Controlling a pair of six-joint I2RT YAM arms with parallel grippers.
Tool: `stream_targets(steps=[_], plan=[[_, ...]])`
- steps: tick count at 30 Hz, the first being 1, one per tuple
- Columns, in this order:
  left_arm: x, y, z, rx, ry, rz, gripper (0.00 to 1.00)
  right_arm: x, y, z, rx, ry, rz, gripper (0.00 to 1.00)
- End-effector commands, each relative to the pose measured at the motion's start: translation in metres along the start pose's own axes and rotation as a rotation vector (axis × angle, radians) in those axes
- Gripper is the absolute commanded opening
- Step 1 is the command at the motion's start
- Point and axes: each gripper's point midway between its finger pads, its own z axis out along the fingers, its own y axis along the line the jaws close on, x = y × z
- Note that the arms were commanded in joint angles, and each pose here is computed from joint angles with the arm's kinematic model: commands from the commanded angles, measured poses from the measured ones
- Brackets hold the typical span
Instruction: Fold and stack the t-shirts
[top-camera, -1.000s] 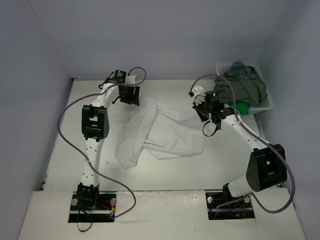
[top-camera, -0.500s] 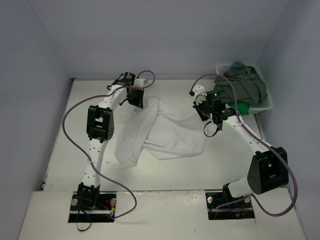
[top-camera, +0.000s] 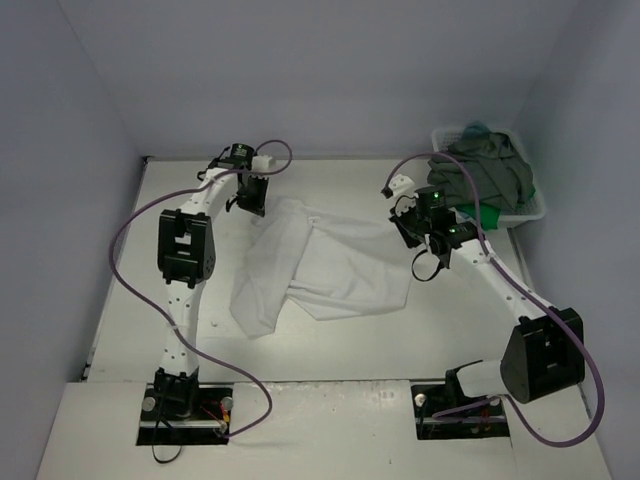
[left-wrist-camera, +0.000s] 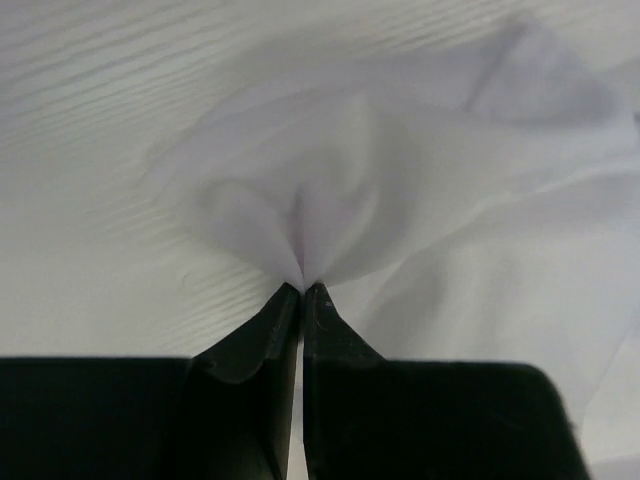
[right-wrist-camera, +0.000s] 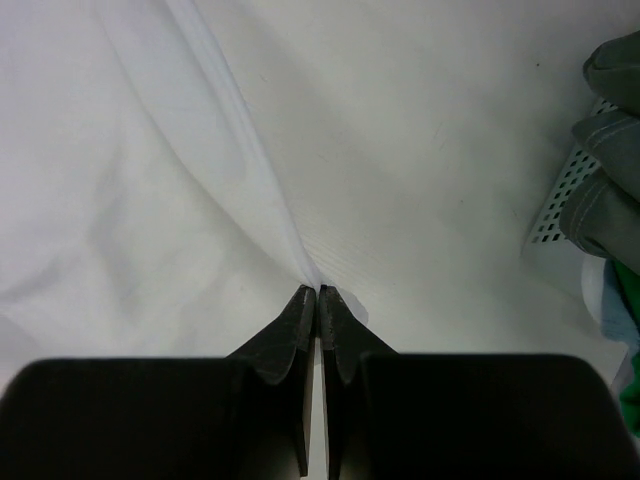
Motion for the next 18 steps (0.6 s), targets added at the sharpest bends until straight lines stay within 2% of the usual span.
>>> stream_targets(steps=[1,9,12,14,18], plan=[[-0.058,0.014,-0.106,-0.087,-0.225,0.021,0.0,-0.031,-0.013,-0.027,0.057,-0.104,-0.003,0.0],[-0.068,-0.004,-0.212,-0.059,-0.392,0.082,0.0,-0.055,-0.015,-0.068,0.057,-0.205,-0.007,0.0],[-0.063,-0.031,-0.273,-0.019,-0.487,0.144,0.0,-0.068,-0.014,-0.097,0.056,-0.27,-0.017,0.0],[-0.055,-0.05,-0.294,0.038,-0.509,0.185,0.0,-0.074,-0.011,-0.11,0.042,-0.303,-0.019,0.0],[-0.038,-0.093,-0.374,0.103,-0.654,0.29,0.0,-0.095,-0.008,-0.154,0.031,-0.426,-0.028,0.0]])
